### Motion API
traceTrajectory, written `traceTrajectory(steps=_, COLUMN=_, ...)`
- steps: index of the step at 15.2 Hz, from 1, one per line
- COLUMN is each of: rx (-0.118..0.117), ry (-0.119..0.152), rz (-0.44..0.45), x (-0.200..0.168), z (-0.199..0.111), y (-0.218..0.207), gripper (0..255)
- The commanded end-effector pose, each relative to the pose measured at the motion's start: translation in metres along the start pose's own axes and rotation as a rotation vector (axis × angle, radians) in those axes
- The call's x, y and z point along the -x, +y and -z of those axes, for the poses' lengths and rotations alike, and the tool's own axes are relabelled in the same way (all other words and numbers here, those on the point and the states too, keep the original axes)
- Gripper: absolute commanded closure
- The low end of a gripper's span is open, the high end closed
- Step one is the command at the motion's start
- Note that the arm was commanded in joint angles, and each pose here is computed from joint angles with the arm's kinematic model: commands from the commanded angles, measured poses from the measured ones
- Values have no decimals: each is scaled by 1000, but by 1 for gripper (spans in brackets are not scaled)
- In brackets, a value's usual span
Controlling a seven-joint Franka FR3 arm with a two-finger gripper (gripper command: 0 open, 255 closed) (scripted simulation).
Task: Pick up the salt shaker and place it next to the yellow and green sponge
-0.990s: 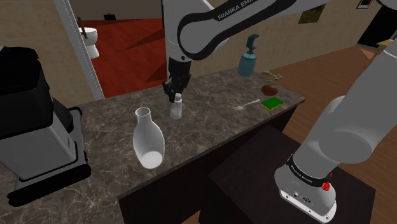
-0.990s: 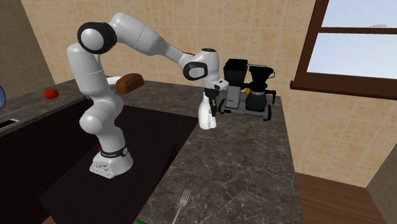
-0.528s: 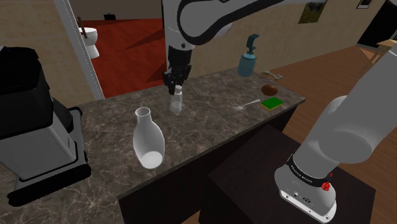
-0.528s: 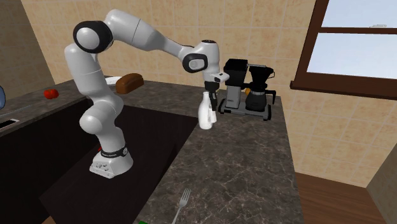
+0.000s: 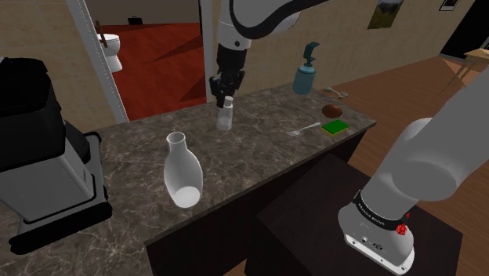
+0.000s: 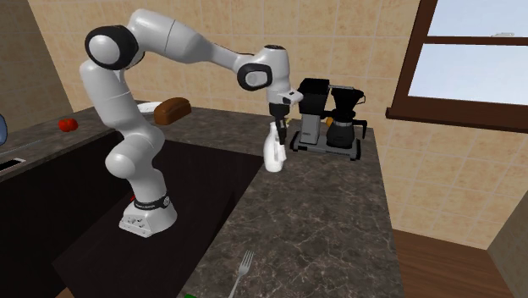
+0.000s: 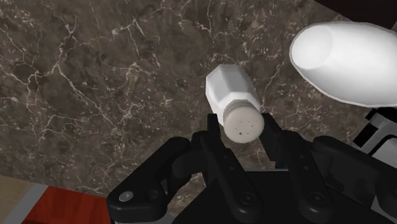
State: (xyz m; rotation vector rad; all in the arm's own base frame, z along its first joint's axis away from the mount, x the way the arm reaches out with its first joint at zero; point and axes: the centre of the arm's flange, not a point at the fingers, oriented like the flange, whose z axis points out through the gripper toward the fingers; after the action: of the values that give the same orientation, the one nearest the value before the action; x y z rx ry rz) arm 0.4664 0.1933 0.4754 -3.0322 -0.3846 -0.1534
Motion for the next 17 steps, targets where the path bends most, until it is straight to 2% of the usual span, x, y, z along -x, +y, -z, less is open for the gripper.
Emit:
traceTrajectory(steps=1, rx=0, ry=0, rz=1, x=13, z=5, y=20, gripper=255)
traceTrajectory(steps=17, rx=0, ry=0, rz=1, x=120, z=30, y=201, gripper=255)
